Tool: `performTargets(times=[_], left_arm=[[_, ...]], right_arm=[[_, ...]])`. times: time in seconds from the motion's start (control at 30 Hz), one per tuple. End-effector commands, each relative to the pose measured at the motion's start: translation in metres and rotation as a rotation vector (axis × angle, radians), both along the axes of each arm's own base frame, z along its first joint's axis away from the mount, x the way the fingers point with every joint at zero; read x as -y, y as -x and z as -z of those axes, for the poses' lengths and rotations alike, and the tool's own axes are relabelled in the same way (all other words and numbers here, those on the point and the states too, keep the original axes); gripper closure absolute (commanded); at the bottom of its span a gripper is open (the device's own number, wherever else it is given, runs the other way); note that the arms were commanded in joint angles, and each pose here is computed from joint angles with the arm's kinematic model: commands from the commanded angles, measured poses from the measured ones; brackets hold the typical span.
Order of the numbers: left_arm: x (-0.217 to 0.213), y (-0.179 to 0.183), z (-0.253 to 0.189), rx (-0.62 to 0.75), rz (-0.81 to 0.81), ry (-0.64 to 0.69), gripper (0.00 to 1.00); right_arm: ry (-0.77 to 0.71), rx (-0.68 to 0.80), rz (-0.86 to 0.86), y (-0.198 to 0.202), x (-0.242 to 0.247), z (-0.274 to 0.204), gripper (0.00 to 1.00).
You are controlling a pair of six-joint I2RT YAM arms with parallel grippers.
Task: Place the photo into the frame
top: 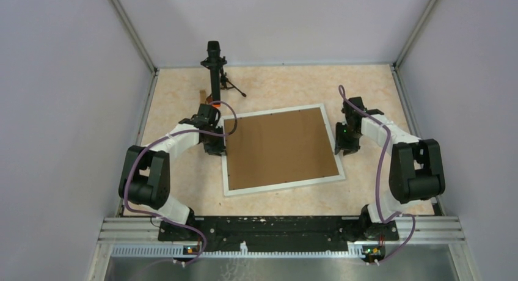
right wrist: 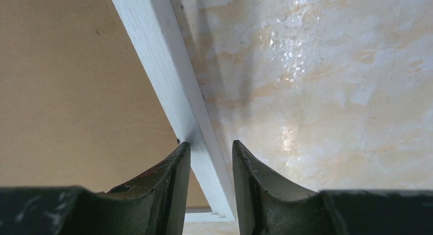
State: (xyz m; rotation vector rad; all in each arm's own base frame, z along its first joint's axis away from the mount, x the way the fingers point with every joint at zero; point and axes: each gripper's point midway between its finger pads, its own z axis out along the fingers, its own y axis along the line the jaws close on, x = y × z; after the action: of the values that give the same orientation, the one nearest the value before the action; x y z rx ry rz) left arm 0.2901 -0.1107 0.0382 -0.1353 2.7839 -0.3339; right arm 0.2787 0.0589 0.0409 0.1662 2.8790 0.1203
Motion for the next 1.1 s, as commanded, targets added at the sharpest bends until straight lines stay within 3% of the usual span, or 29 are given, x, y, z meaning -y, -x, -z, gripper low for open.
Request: performTargets(times=[0.0,0.6,0.8,1.07], left_arm=[[-0.01,0.0,0.014,-0.007,0.003,-0.049,0.89],[0.0,-0.003,0.014,-0.015,0.02,-0.003,0.92],[0.002,-0.002,0.016,-0.019,0.028,0.007,0.93],[0.004,-0.001,0.018,-0.027,0.035,0.018,0.94]], right_arm=[[-0.016,0.036,-0.012,-0.018,-0.003,-0.003,0.64],[-0.112,-0.053,-0.098,0.0,-0.033,0.026,0.64],[-0.168,-0.076,-0.115,0.005,-0.043,0.034,0.59],[0.013,-0.084,-0.071,0.004,-0.02,0.043,0.6]])
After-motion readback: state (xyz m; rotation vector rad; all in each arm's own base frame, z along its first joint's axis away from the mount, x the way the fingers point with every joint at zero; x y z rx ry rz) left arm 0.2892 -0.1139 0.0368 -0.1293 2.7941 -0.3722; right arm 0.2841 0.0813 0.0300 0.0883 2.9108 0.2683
